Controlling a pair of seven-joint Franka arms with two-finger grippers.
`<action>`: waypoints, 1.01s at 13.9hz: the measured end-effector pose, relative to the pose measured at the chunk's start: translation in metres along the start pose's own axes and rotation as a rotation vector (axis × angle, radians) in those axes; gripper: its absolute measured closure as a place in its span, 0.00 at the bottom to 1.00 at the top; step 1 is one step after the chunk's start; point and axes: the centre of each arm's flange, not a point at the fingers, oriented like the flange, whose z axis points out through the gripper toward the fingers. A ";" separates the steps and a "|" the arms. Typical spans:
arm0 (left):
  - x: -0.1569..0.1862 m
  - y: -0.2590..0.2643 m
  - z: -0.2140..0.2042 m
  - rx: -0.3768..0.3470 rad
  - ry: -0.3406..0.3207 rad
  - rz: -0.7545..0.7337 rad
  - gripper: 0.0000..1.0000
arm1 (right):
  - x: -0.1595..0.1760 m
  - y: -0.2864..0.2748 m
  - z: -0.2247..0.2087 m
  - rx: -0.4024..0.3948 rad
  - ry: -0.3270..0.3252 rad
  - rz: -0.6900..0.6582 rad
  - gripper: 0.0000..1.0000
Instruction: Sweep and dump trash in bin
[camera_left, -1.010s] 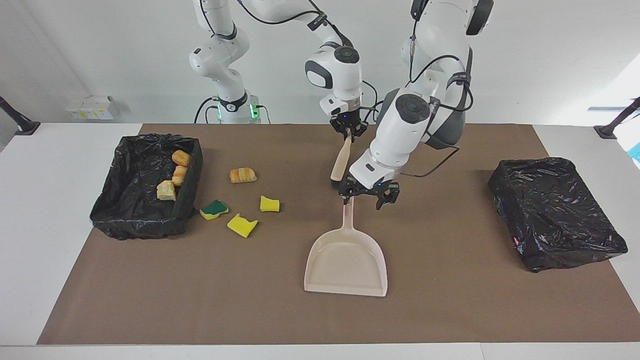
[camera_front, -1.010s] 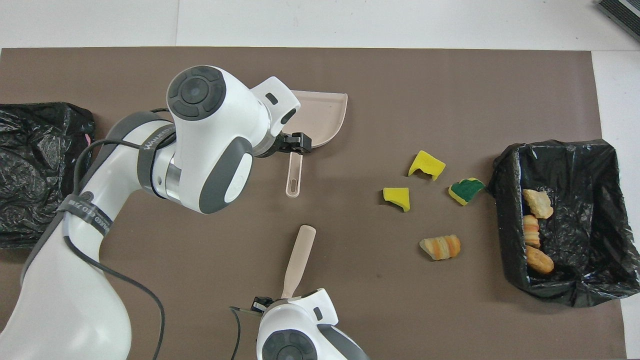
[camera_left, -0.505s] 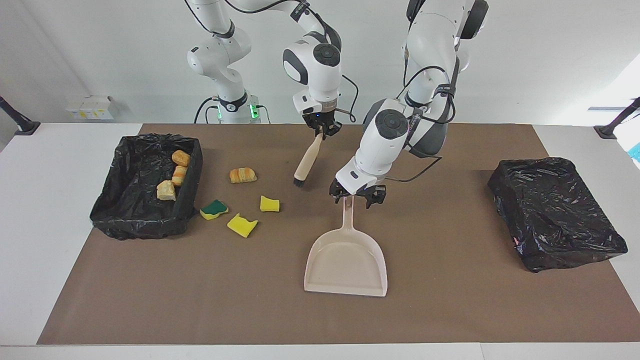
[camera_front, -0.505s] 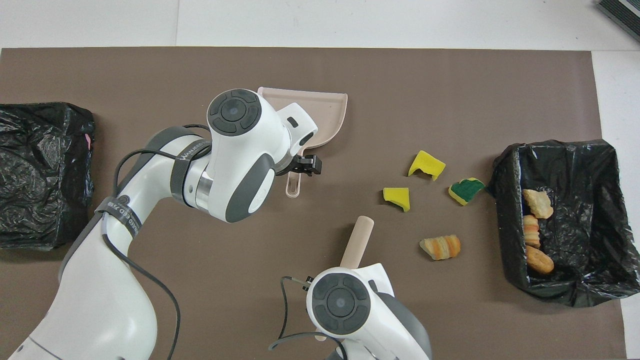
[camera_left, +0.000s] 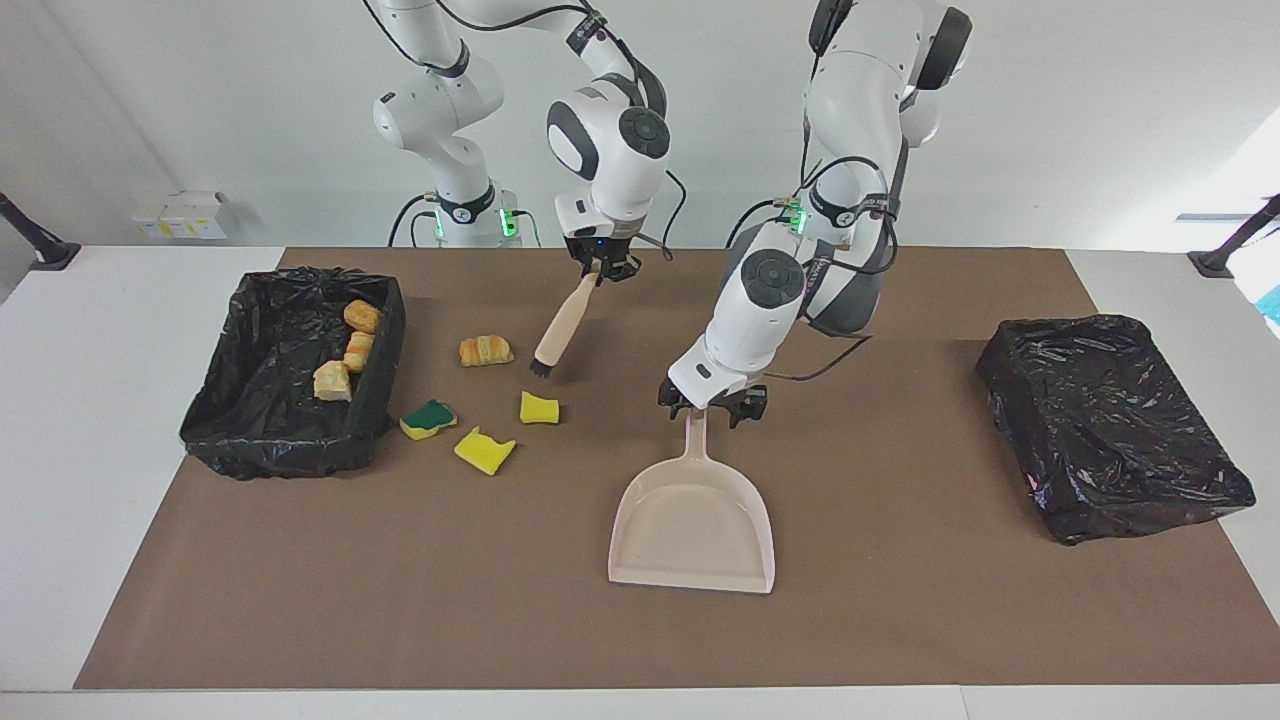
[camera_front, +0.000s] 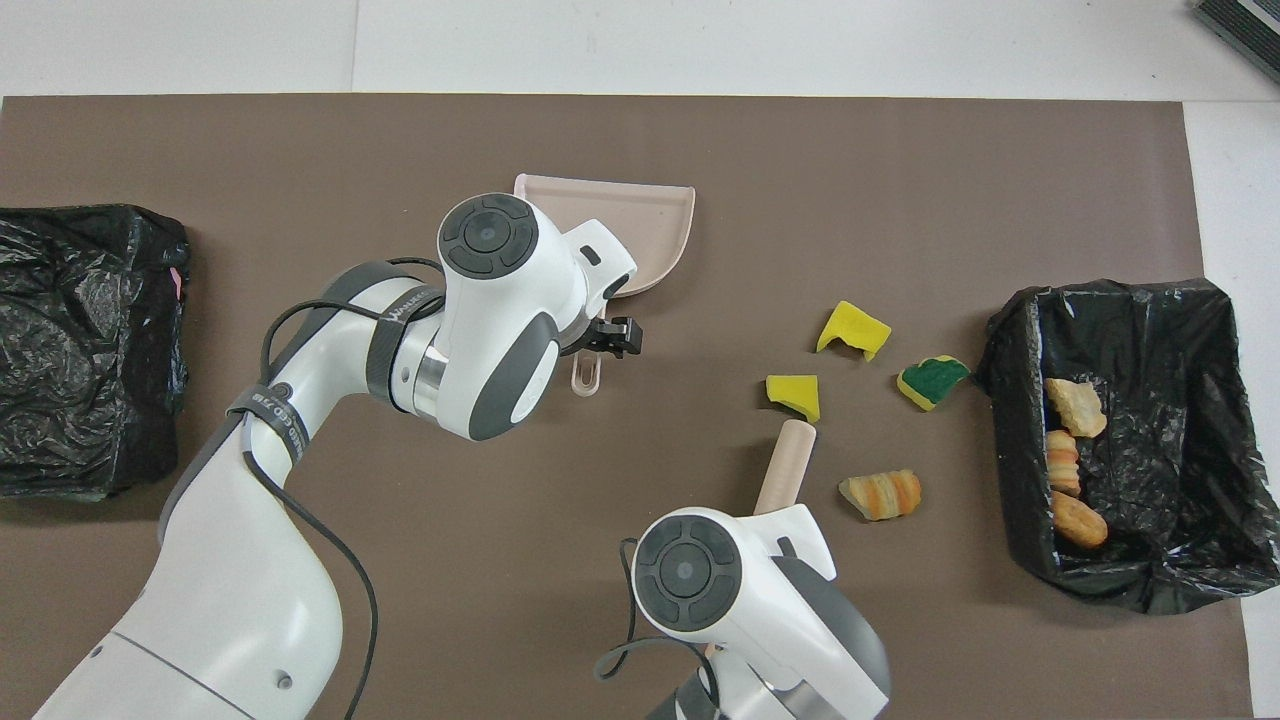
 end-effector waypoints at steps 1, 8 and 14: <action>-0.001 0.004 -0.001 0.000 0.005 0.007 0.00 | 0.001 0.002 0.000 -0.013 0.006 -0.014 0.74; -0.003 0.009 -0.004 0.060 0.015 0.056 0.14 | 0.003 0.006 0.000 -0.037 0.001 -0.039 0.74; -0.005 0.010 -0.022 0.081 0.008 0.098 0.68 | 0.004 0.006 -0.002 -0.034 0.003 -0.048 0.74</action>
